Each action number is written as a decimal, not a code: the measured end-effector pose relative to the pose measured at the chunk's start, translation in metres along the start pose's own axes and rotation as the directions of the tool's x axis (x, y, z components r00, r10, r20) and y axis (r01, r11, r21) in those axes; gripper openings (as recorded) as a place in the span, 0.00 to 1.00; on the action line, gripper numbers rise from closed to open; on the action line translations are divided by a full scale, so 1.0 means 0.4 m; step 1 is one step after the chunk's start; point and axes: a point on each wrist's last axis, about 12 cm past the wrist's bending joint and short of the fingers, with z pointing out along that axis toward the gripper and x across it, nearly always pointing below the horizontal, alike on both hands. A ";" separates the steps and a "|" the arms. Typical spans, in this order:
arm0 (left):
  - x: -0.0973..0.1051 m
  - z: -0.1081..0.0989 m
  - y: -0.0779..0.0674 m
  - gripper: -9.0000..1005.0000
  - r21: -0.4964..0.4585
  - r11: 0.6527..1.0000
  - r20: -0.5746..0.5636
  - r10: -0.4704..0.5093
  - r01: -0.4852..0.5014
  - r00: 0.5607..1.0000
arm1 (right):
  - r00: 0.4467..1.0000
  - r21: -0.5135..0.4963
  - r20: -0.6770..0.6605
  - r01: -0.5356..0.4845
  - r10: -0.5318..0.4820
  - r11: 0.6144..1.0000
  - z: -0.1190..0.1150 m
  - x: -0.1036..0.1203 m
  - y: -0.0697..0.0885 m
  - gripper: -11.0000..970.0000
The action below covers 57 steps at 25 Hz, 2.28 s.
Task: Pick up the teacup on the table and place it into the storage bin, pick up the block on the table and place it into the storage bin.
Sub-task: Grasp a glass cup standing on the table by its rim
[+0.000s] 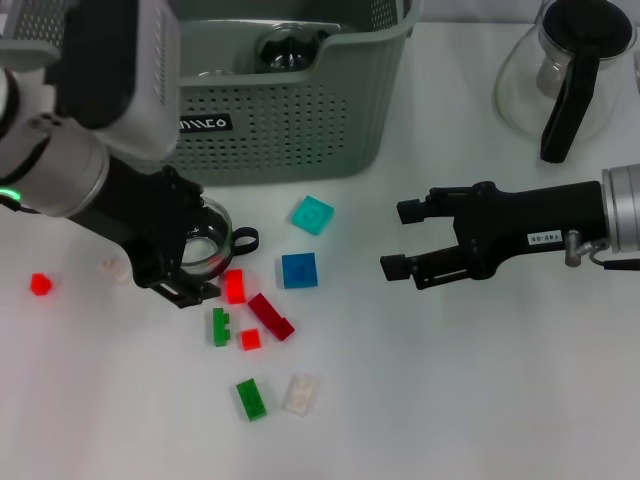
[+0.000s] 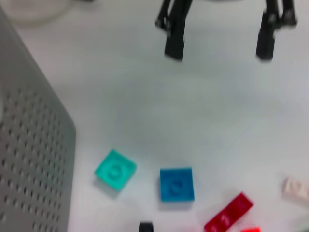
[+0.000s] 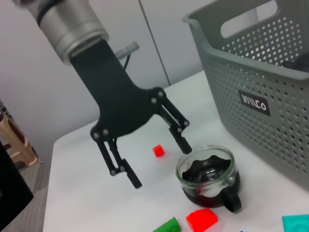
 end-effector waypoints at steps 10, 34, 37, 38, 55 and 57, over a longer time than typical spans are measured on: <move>0.010 0.059 0.013 0.81 -0.021 0.998 -0.144 0.051 -0.055 0.988 | 1.000 0.013 0.006 -0.015 0.015 1.000 0.011 -0.001 -0.001 0.97; 0.010 0.140 0.013 0.81 0.004 0.995 -0.249 0.101 -0.104 0.963 | 1.000 0.026 0.005 -0.008 0.008 1.000 0.015 -0.013 -0.008 0.97; 0.008 0.146 0.014 0.81 0.008 0.994 -0.251 0.105 -0.107 0.962 | 1.000 0.026 0.005 -0.009 0.009 1.000 0.015 -0.013 -0.009 0.97; 0.007 0.147 0.015 0.81 0.010 0.994 -0.252 0.108 -0.109 0.962 | 1.000 0.026 0.005 -0.009 0.009 1.000 0.015 -0.012 -0.008 0.97; -0.013 0.159 0.016 0.81 0.049 0.990 -0.269 0.144 -0.136 0.952 | 1.000 0.037 0.013 -0.015 0.015 0.999 0.009 -0.009 -0.011 0.97; -0.014 0.159 0.017 0.81 0.051 0.989 -0.274 0.145 -0.136 0.951 | 1.000 0.038 0.013 -0.014 0.014 0.999 0.008 -0.009 -0.011 0.97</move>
